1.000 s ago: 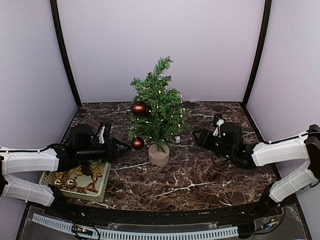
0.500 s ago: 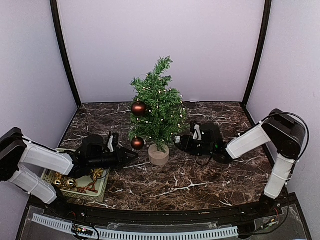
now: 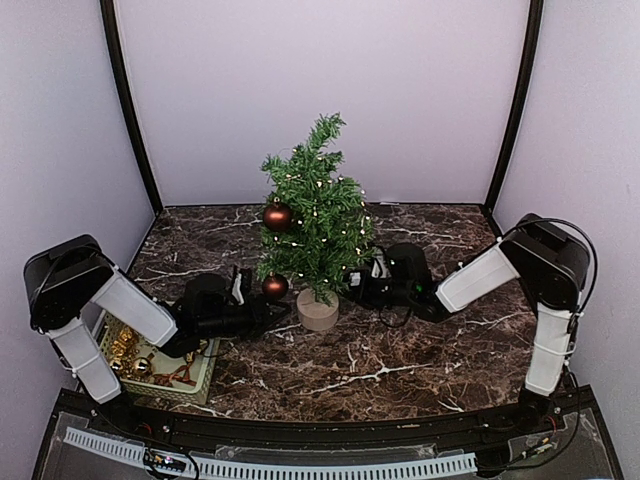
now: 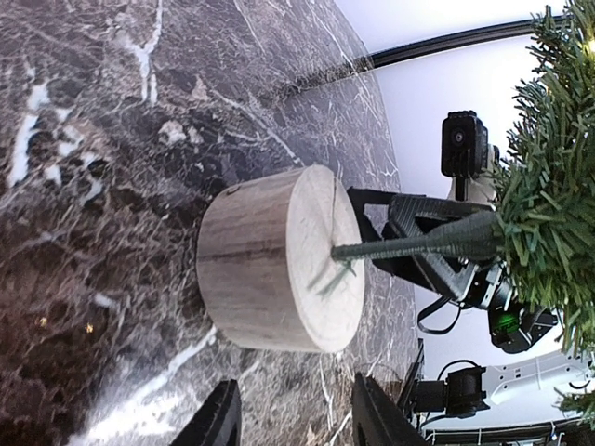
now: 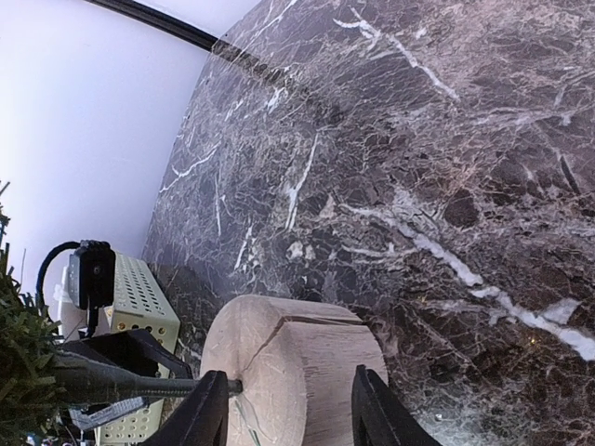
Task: Decorate the small christmas tree
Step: Wrap the ornament ball around the branch, then pick up the ornament cane from the bin.
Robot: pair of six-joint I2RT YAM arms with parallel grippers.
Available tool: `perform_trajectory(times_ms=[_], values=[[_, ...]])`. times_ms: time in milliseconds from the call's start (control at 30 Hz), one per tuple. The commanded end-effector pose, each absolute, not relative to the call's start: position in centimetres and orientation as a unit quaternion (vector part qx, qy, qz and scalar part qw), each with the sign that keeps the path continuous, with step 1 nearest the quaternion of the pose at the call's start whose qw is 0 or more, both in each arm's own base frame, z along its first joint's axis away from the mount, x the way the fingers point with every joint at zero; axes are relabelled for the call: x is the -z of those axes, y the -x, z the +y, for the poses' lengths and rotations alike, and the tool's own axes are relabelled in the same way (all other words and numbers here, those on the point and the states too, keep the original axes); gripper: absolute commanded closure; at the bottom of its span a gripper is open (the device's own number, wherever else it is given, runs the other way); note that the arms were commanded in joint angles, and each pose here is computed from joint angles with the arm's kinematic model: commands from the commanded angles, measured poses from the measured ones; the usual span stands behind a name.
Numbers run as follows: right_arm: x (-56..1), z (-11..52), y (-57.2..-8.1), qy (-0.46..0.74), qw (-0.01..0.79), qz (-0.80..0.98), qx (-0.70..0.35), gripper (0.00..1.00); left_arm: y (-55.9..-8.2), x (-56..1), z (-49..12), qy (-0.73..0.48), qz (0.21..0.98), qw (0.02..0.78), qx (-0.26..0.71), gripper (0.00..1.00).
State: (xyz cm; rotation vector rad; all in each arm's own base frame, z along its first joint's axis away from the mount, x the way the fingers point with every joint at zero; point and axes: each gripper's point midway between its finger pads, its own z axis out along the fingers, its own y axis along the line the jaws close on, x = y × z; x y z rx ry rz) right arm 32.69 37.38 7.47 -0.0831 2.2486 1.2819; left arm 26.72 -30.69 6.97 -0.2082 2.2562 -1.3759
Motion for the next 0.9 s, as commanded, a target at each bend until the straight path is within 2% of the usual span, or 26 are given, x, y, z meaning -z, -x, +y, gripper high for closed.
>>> perform_trajectory(times_ms=[0, 567, 867], values=[[-8.1, 38.2, -33.2, 0.042, 0.276, 0.823, -0.495, 0.55, -27.9, -8.8, -32.2, 0.06, 0.802, 0.265, 0.532, 0.57], [-7.0, 38.9, -32.3, 0.063, 0.259, 0.829, -0.491, 0.57, -29.4, -6.7, -34.4, 0.045, 0.805, 0.245, 0.538, 0.54], [-6.8, 38.4, -31.5, 0.055, 0.258, 0.836, -0.481, 0.68, -30.4, -6.3, -35.1, 0.03, 0.814, 0.248, 0.524, 0.62]])
